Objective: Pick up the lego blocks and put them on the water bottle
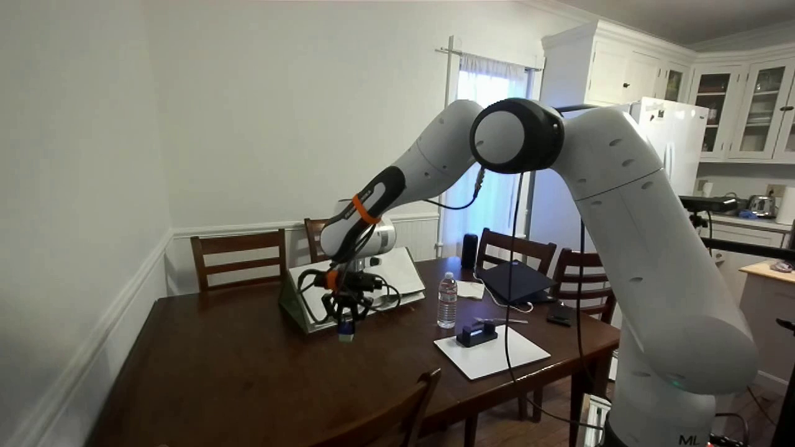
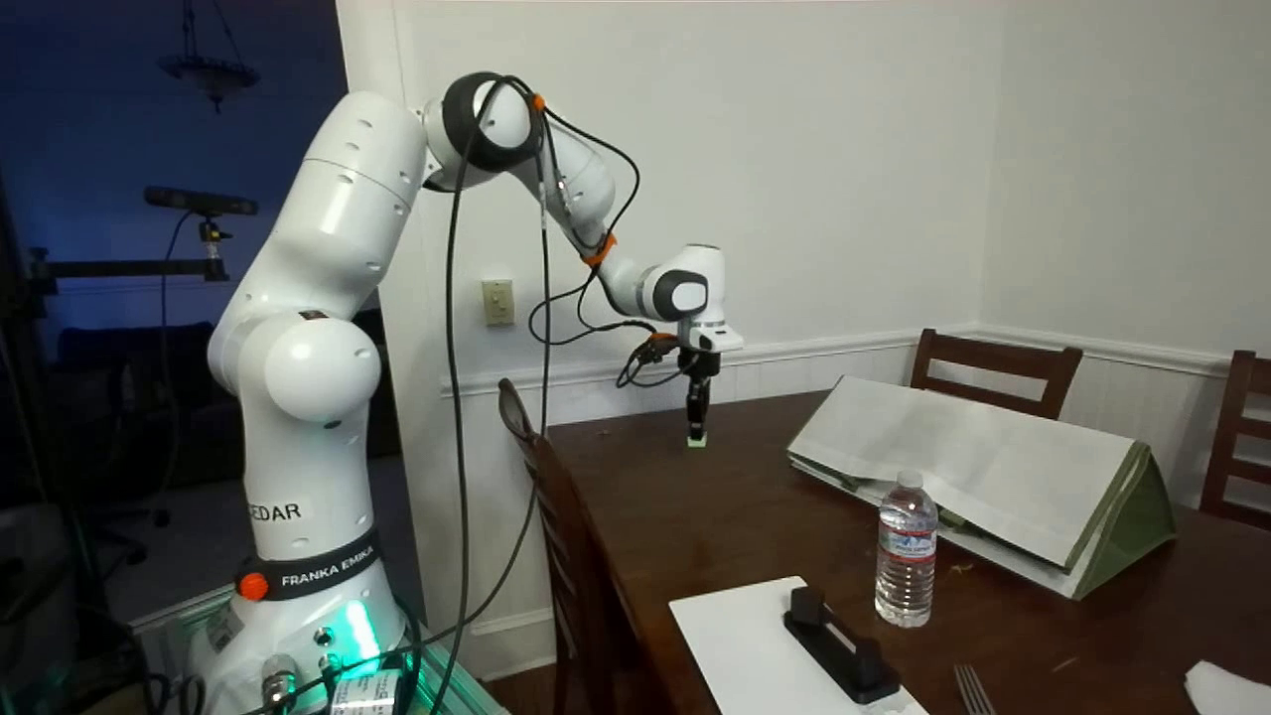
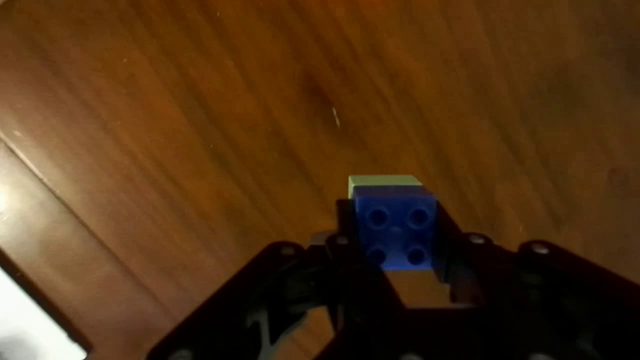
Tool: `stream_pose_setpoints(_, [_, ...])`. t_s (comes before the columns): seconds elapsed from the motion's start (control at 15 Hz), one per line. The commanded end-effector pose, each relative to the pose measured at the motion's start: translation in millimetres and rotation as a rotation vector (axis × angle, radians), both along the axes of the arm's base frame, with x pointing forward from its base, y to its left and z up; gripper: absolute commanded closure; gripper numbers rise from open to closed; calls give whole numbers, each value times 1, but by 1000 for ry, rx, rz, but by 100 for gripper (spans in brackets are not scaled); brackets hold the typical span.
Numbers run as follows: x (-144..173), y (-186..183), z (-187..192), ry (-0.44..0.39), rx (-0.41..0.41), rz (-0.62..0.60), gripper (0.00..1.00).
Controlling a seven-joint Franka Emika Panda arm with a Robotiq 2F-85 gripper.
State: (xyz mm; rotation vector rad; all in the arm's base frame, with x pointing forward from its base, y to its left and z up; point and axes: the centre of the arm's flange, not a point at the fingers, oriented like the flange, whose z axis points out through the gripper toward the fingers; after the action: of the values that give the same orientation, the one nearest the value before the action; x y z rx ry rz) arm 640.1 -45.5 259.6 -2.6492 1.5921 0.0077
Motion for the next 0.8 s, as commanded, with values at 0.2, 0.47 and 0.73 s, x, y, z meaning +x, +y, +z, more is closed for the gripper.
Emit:
stream_pose_setpoints(0.2, [-19, -135, 118, -88, 28, -286, 89])
stream_pose_setpoints(0.47, [-59, -216, 152, -86, 39, -495, 89])
stream_pose_setpoints(0.73, [-124, -282, 161, -44, 97, -677, 89])
